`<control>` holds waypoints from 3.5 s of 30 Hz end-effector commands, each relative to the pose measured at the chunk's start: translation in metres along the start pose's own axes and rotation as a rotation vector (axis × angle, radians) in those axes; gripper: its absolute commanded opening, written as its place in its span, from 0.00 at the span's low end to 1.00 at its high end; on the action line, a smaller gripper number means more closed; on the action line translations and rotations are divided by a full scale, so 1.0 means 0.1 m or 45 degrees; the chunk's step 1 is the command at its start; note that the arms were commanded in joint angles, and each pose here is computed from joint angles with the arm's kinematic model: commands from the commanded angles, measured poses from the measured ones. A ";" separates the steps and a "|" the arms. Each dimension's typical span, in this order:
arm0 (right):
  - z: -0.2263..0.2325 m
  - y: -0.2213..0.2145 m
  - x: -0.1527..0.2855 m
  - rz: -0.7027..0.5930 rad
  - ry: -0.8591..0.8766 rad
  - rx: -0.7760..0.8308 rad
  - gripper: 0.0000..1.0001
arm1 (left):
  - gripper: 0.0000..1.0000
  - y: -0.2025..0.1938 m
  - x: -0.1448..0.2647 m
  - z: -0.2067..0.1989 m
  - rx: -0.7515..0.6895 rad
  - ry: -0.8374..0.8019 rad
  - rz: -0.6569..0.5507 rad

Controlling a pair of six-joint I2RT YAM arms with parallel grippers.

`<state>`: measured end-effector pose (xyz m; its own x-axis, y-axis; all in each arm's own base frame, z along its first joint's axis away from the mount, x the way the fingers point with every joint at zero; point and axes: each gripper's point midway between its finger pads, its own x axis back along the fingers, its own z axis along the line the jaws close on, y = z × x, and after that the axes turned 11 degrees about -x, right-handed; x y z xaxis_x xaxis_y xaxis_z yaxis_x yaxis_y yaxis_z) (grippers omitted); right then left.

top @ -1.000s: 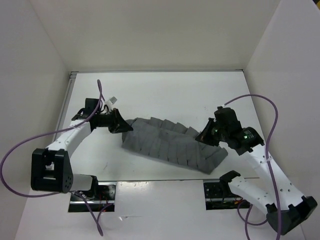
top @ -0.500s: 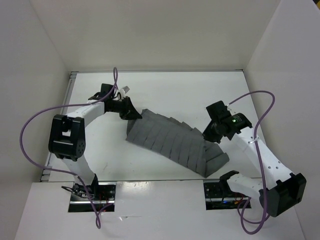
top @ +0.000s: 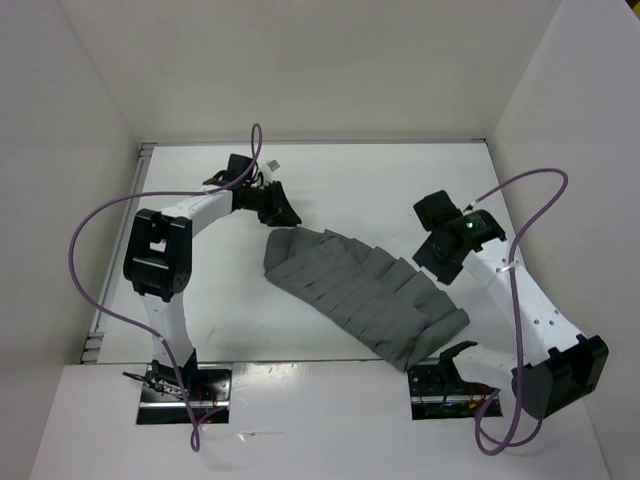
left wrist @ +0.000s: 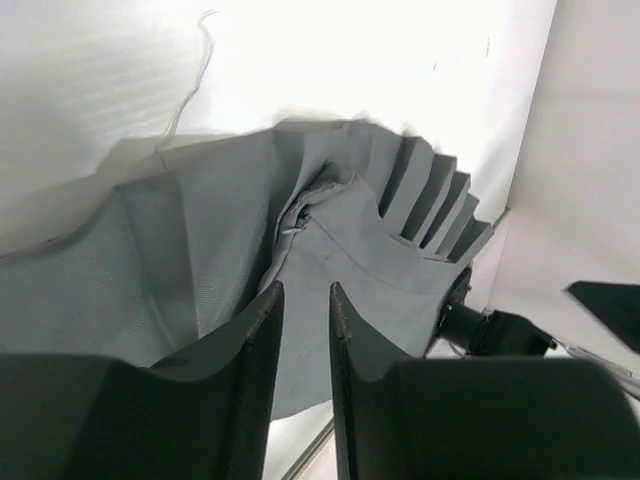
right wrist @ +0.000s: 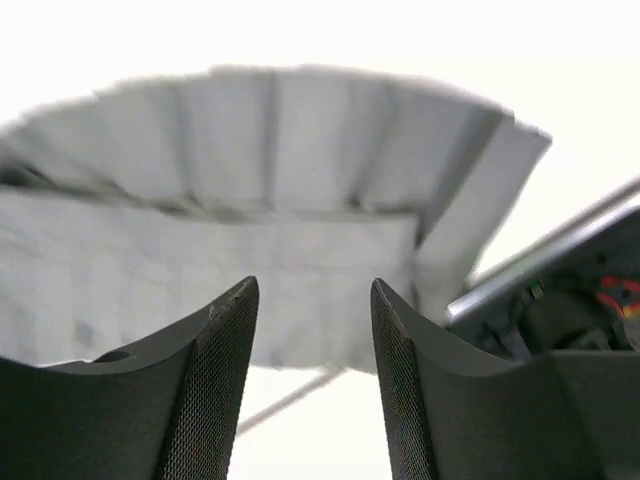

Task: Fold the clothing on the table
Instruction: Fold the skirt

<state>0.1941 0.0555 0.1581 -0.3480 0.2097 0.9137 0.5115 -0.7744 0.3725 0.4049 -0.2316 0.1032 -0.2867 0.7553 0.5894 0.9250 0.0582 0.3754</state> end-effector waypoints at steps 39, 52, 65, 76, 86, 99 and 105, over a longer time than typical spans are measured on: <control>1.69 -0.63 -1.61 0.374 0.041 0.536 0.07 | 0.00 -1.13 0.46 1.39 0.319 0.661 0.242; 2.98 0.12 -0.41 0.014 0.714 0.510 0.38 | 0.34 -0.28 1.00 1.10 0.171 0.500 -0.066; 1.66 0.15 -0.40 0.104 0.578 0.273 0.56 | 0.52 0.15 0.68 0.37 -0.244 0.007 -0.059; 1.15 0.29 -0.40 0.113 0.526 0.149 0.57 | 0.52 -0.01 0.24 0.49 -0.262 -0.052 0.072; 1.10 0.26 -0.41 0.136 0.527 0.155 0.57 | 0.52 -0.24 -0.03 0.47 -0.283 -0.009 0.169; 1.06 0.21 -0.30 0.146 0.583 0.156 0.58 | 0.52 0.02 0.22 0.46 -0.308 0.177 0.035; 1.02 0.19 -0.30 0.151 0.575 0.157 0.58 | 0.52 0.04 0.17 0.52 -0.286 0.149 0.046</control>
<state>0.2961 0.0969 0.1472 -0.5556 -0.1729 0.8133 0.6565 -0.6914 0.3016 0.4078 -0.1834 0.0631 -0.2660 0.6552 0.7071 0.8826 -0.1294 0.4519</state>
